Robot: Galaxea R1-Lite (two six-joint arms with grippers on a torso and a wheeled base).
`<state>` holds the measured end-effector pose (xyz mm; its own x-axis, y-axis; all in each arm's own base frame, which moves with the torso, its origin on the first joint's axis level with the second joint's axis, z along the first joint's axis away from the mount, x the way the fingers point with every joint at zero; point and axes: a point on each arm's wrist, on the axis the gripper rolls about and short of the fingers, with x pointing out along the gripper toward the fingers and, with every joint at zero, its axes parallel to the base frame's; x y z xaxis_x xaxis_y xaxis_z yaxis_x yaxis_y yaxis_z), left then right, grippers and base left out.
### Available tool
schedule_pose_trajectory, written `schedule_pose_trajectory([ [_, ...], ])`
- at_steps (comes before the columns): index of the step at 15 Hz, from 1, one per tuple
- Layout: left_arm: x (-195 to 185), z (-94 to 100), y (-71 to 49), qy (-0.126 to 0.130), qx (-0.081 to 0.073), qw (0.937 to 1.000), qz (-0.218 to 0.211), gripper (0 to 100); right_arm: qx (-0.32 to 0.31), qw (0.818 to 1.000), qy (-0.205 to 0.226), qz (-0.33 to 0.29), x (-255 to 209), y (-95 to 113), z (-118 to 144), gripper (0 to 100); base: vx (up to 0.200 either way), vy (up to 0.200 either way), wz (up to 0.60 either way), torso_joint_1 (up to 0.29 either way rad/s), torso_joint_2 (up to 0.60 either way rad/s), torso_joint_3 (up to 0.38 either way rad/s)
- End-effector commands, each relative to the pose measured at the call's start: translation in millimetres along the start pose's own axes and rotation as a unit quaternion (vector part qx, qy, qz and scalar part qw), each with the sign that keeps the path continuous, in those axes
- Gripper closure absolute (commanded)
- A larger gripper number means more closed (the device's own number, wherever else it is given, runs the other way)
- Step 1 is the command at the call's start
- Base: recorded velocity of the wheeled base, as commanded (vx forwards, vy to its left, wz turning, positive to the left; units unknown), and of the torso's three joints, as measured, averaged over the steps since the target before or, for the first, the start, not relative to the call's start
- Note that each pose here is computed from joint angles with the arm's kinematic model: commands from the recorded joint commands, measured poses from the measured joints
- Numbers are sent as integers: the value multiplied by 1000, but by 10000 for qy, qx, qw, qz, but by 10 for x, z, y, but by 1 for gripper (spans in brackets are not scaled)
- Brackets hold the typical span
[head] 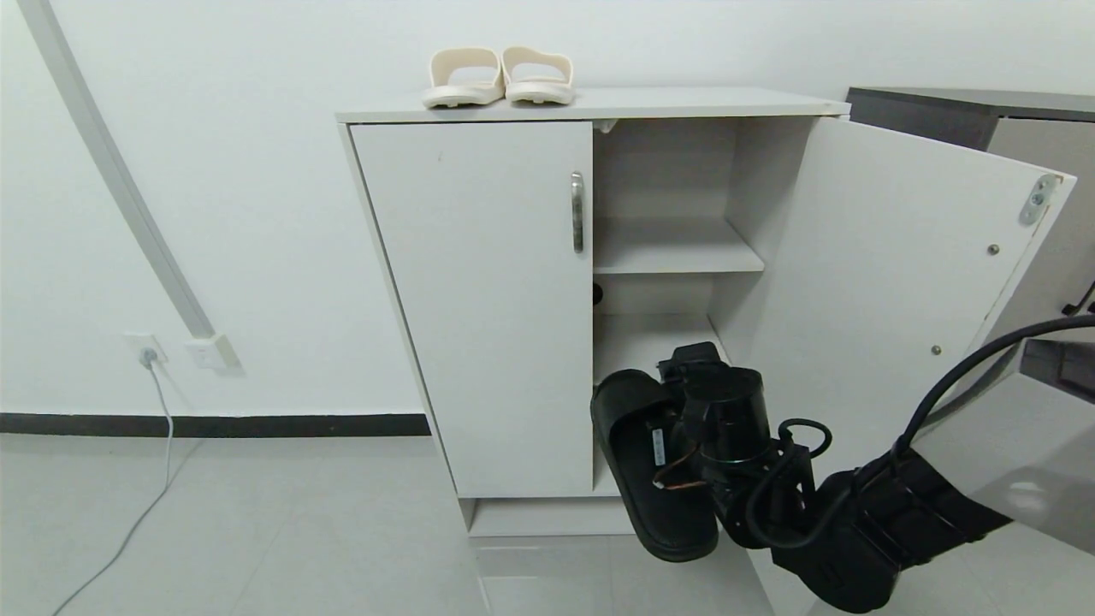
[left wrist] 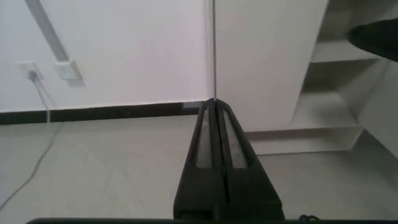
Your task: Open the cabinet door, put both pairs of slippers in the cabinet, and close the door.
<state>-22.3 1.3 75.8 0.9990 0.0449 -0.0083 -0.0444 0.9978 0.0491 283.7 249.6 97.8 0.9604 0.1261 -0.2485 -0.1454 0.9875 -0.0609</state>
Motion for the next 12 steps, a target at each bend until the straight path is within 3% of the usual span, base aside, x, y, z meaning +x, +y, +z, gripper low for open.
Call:
schedule_pose_trajectory([
  [1,-5,-5,-1,-34,-192,9998,-1,100,36,10000,-58,8,3,24,32,100,0,0,0,0,0,0],
  [2,-5,-3,-1,-41,-376,9993,-2,100,88,9999,-123,-8,6,29,66,100,0,0,0,0,0,0],
  [6,-5,-3,-2,-42,-330,9994,-9,100,282,9966,-426,-643,87,72,199,100,0,0,0,0,0,0],
  [11,-5,-3,-2,-42,-330,9994,-17,100,244,9968,-379,-656,116,86,150,100,0,-200,0,0,2,1],
  [12,-5,-3,-2,-42,-322,9995,-17,100,238,9969,-374,-649,116,93,144,100,0,0,0,0,0,0],
])
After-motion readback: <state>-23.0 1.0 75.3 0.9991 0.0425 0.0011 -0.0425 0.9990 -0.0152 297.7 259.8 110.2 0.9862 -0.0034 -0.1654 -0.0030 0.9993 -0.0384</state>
